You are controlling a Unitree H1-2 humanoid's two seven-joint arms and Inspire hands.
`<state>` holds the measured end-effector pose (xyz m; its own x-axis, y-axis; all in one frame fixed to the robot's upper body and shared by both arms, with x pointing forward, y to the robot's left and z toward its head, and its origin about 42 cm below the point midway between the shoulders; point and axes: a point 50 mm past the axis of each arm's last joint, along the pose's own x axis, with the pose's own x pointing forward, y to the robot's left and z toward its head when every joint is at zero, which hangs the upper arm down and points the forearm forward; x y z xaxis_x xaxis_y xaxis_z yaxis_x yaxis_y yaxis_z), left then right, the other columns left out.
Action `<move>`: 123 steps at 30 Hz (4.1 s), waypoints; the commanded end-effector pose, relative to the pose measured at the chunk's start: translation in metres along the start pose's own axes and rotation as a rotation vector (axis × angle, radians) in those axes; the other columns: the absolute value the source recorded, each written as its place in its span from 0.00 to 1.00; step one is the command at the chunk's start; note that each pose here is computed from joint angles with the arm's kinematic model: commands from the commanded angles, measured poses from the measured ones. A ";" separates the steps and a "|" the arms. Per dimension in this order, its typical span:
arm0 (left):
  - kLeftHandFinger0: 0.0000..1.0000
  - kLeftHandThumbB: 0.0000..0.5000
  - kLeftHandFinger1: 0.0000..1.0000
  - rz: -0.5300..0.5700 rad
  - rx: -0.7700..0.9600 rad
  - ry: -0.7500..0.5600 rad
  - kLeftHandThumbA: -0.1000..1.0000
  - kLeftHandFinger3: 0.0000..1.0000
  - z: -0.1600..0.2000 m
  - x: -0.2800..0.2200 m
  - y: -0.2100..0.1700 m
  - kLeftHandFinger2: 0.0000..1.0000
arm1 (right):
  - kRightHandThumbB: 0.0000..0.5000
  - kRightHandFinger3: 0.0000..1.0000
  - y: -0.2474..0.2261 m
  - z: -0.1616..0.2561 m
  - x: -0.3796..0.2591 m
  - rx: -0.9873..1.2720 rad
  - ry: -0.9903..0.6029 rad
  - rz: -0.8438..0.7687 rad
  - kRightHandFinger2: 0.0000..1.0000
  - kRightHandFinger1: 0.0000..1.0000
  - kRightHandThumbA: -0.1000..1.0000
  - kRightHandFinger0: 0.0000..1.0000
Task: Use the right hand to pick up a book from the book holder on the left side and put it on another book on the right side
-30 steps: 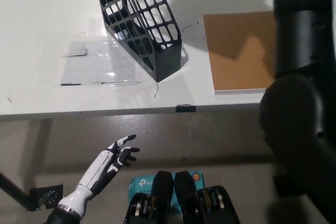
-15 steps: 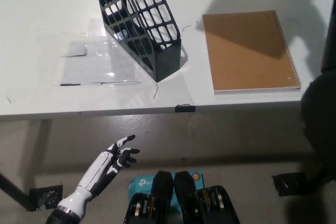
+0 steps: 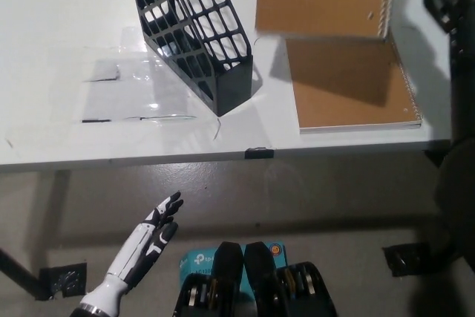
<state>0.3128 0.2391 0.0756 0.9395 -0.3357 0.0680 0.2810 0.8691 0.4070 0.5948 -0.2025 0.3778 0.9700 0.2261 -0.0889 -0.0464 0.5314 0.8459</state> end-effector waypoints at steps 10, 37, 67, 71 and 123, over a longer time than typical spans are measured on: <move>1.00 0.60 1.00 0.045 0.012 -0.041 1.00 1.00 0.005 -0.004 0.008 1.00 | 0.10 1.00 0.005 0.053 0.000 -0.319 -0.183 -0.060 0.82 0.18 0.00 0.00; 1.00 0.54 1.00 0.056 0.014 -0.015 1.00 1.00 0.003 -0.004 0.007 1.00 | 0.18 1.00 -0.032 0.080 -0.012 -0.521 -0.168 -0.140 0.86 0.16 0.00 0.00; 0.91 0.49 1.00 0.059 0.029 -0.027 1.00 1.00 0.005 -0.001 0.009 1.00 | 0.41 0.95 -0.074 0.063 -0.016 -0.833 -0.170 -0.281 0.94 0.51 0.07 0.26; 0.90 0.48 1.00 0.059 0.021 -0.018 1.00 1.00 0.004 -0.002 0.009 1.00 | 0.55 1.00 -0.077 0.065 -0.018 -0.921 -0.172 -0.179 1.00 1.00 0.41 1.00; 1.00 0.36 1.00 0.121 0.096 -0.200 1.00 1.00 0.061 0.086 0.065 1.00 | 0.72 1.00 0.098 -0.043 -0.327 -1.298 -1.062 1.015 1.00 1.00 0.95 1.00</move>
<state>0.3468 0.2378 0.0913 0.9394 -0.3288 0.0975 0.2589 0.8664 0.4271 0.4857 -0.2756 0.2963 0.9310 0.1689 0.3237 -0.1268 0.9810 -0.1469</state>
